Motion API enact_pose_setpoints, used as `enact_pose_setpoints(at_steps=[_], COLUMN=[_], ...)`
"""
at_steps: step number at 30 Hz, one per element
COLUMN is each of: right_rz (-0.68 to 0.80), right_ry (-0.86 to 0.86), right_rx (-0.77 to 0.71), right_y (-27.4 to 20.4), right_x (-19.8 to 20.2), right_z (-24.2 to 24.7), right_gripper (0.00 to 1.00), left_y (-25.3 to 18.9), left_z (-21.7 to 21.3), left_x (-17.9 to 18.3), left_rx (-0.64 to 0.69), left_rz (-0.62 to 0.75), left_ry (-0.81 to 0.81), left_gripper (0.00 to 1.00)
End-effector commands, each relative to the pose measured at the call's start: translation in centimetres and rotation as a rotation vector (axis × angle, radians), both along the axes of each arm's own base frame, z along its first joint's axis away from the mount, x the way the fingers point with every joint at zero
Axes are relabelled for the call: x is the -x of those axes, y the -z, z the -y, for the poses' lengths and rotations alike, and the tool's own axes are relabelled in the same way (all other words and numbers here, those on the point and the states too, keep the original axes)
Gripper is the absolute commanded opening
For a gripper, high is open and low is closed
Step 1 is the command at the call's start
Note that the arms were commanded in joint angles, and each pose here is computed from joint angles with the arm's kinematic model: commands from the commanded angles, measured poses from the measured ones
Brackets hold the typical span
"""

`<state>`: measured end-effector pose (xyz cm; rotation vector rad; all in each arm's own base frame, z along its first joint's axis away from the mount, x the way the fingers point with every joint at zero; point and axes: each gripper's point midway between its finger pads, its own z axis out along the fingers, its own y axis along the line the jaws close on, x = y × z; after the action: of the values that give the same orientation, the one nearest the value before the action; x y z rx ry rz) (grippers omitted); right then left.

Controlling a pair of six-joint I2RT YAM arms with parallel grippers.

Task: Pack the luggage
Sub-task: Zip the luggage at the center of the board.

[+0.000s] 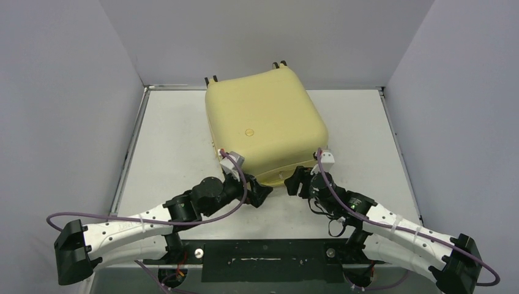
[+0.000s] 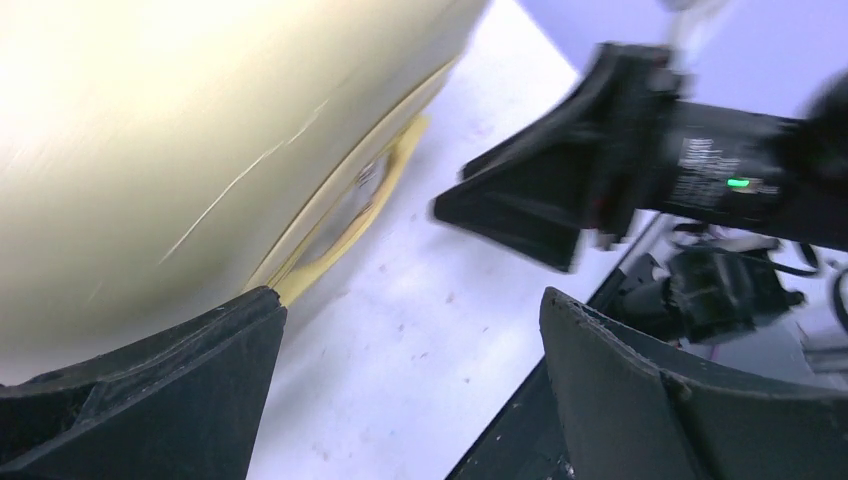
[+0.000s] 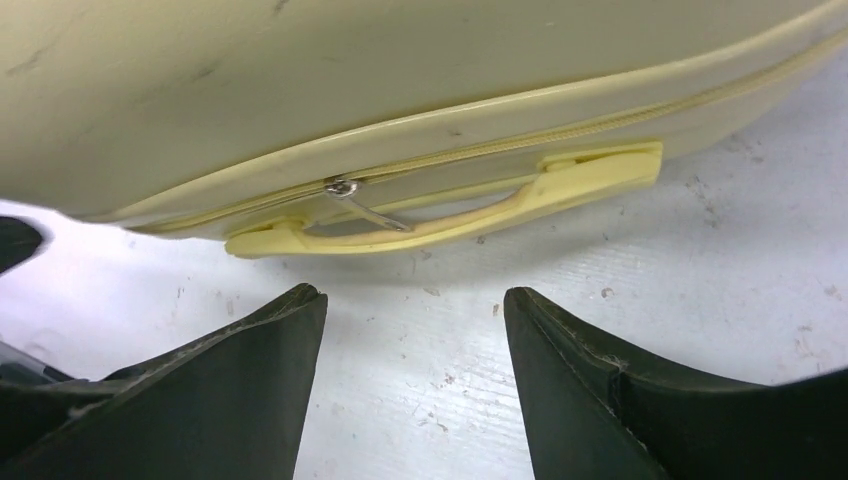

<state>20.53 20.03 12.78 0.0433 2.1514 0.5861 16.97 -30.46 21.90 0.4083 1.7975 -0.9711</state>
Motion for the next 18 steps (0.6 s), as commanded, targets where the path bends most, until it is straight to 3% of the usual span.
enact_pose_setpoints(at_steps=[1,7,18], right_rz=[0.124,0.225,0.254], right_ry=[-0.142,-0.218,-0.126], right_rx=[-0.014,-0.060,0.001], right_y=[-1.7,-3.1,-1.1], right_x=[0.1,-0.8,-3.6], right_z=[-1.4,-3.8,-4.5], right_gripper=[0.66,0.65,0.61], left_y=[4.1,5.6,8.9], left_z=[-3.5,-4.5,-3.9], left_x=[-1.4,-0.2,-1.4], left_rx=[0.108,0.325,0.303], left_rz=[-0.213,-0.317,-0.329], left_ry=[-0.265,-0.272,-0.343], left_gripper=[0.97,0.97,0.97])
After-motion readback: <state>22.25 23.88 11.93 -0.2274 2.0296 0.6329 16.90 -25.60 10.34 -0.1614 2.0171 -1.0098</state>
